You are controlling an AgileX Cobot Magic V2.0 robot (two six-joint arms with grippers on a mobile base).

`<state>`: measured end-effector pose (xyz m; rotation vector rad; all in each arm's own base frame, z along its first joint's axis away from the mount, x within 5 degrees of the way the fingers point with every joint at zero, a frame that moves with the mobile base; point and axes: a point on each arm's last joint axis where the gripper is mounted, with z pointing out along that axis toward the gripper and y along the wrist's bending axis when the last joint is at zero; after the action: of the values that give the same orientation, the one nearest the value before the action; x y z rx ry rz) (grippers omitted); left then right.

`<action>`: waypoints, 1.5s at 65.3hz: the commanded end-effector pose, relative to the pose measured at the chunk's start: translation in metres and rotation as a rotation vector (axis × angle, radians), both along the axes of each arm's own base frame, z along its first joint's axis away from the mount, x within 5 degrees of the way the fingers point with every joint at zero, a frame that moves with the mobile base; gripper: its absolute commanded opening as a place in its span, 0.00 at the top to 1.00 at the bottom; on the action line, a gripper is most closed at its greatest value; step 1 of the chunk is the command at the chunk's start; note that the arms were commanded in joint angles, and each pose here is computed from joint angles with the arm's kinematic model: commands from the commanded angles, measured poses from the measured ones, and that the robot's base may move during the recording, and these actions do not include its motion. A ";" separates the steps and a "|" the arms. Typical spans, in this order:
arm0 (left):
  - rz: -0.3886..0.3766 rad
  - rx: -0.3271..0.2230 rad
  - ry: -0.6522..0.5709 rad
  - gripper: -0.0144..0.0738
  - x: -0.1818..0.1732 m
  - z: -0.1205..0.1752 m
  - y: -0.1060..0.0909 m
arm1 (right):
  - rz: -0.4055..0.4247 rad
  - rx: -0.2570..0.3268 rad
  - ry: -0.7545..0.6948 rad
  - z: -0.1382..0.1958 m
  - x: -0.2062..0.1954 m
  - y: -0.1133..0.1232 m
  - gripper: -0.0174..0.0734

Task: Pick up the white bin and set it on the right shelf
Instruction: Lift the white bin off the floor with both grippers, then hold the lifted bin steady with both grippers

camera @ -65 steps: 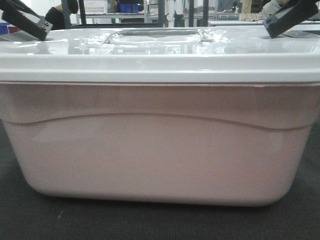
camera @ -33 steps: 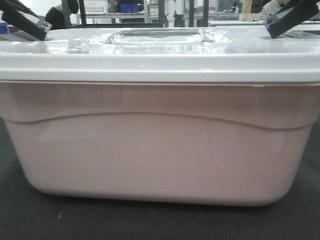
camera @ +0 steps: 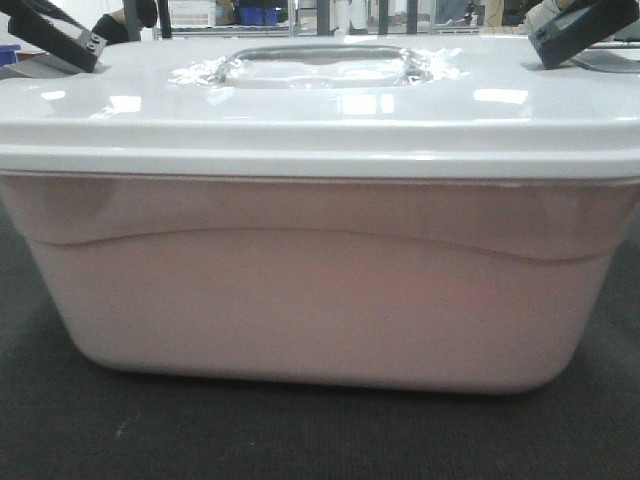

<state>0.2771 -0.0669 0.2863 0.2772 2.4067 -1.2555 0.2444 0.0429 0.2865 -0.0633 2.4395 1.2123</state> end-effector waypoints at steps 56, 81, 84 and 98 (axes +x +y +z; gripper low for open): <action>-0.067 -0.090 -0.442 0.67 -0.090 0.108 -0.012 | 0.190 0.157 -0.343 0.097 -0.018 0.016 0.55; 0.042 -0.067 -0.483 0.67 -0.079 0.109 -0.007 | 0.191 0.155 -0.353 0.099 -0.021 0.017 0.54; 0.050 -0.065 -0.486 0.67 -0.079 0.109 -0.007 | 0.192 0.155 -0.361 0.101 -0.023 0.017 0.52; 0.077 -0.059 -0.496 0.67 -0.076 0.110 -0.006 | 0.196 0.146 -0.399 0.109 -0.034 0.018 0.41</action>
<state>0.2082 -0.0632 0.3709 0.4524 2.0851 -0.9347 0.2379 0.0442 0.3650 -0.3038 2.1543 1.0625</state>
